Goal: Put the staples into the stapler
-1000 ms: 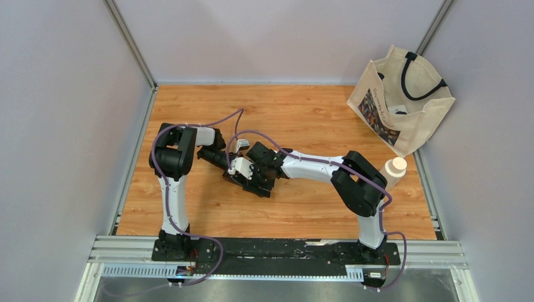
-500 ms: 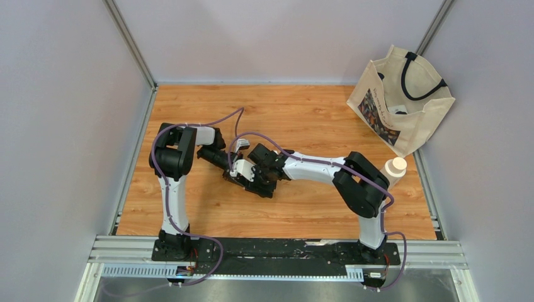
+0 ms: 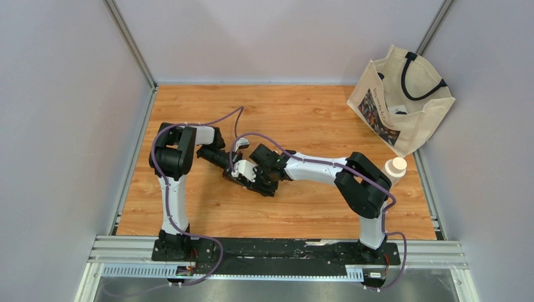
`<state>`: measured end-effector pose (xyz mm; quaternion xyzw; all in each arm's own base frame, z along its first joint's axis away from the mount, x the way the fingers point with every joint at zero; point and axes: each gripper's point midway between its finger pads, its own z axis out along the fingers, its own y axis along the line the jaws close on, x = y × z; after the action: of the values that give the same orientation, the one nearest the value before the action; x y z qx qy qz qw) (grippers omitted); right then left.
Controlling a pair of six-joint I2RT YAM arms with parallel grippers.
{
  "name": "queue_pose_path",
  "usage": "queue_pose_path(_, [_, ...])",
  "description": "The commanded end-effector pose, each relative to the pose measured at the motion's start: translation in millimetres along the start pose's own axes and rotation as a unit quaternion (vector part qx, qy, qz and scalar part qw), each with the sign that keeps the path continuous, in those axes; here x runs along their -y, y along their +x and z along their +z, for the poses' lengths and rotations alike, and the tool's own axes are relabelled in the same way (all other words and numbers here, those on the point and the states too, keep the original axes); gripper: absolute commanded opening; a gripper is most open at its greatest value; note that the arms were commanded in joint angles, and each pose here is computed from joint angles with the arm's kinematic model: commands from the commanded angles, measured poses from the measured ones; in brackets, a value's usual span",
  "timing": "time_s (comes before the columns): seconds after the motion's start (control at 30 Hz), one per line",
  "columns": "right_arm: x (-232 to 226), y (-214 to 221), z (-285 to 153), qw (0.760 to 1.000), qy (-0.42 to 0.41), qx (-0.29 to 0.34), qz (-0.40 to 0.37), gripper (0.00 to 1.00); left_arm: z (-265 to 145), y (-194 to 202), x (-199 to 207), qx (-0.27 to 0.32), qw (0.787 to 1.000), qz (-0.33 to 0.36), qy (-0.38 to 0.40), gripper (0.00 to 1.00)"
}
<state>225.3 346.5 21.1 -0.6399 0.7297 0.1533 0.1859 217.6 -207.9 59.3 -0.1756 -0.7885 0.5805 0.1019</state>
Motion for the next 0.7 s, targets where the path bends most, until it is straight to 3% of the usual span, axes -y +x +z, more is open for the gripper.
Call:
queue_pose_path(0.0, [10,1,-17,1.000,0.023,0.010,-0.010,0.44,-5,-8,3,0.012,1.000,0.015,0.011,0.01])
queue_pose_path(0.67, [5,57,-44,0.998,0.050,-0.037,-0.008,0.46,-26,-9,-11,0.034,0.999,0.016,-0.033,0.00])
